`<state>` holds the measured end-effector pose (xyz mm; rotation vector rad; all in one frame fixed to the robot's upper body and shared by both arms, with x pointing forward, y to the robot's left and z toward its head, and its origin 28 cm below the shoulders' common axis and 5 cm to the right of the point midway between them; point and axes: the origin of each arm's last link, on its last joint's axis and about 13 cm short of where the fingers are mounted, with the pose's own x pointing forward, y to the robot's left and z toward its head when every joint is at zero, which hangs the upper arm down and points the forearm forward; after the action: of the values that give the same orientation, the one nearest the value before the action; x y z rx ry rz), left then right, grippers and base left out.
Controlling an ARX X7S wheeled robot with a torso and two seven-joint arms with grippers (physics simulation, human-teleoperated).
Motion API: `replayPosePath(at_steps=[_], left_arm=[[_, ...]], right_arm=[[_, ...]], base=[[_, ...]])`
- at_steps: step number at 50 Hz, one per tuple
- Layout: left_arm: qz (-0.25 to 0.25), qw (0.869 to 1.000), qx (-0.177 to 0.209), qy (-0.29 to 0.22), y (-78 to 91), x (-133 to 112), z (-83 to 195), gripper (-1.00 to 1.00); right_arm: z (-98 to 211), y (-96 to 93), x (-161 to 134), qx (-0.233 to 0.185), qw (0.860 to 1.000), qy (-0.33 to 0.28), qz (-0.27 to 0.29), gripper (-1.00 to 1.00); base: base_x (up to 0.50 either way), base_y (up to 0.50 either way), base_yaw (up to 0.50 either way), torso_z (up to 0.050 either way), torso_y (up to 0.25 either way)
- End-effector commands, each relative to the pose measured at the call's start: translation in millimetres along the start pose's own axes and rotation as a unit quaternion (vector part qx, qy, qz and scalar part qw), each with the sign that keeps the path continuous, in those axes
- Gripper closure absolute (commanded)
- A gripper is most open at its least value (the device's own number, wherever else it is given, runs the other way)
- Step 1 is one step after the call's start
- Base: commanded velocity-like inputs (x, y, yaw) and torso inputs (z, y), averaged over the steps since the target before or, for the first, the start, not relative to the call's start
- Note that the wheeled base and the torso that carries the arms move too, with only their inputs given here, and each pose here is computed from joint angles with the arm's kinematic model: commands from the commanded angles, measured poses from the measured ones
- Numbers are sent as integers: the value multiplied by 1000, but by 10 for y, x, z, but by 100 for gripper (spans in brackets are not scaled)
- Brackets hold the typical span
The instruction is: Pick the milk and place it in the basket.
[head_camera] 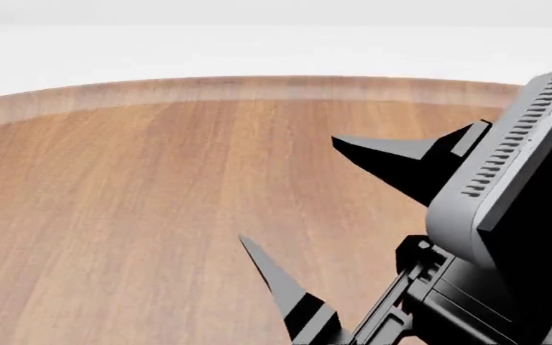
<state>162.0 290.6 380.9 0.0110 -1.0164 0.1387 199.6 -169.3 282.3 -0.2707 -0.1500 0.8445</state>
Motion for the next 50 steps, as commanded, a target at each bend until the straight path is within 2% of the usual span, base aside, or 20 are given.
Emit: replayPosePath(at_steps=[1,16,33,50], left_arm=[[0,1000,1,0,4,2,2,-100],[0,1000,1,-1,0,4,1,-100],[1,1000,0,1,3,-8,-5,-100],[0,1000,-1,2,2,-21,-18,-100]], right_arm=[[-253,108,-3,16,996,42,74,-100],[-407,243,-57,8,986,76,149,-100],[-510,359,-77,11,975,96,201,-100],[-697,301,53,32,974,111,194,-100]], base=[[0,0,0,0,0],[0,0,0,0,0],[0,0,0,0,0],[0,0,0,0,0]])
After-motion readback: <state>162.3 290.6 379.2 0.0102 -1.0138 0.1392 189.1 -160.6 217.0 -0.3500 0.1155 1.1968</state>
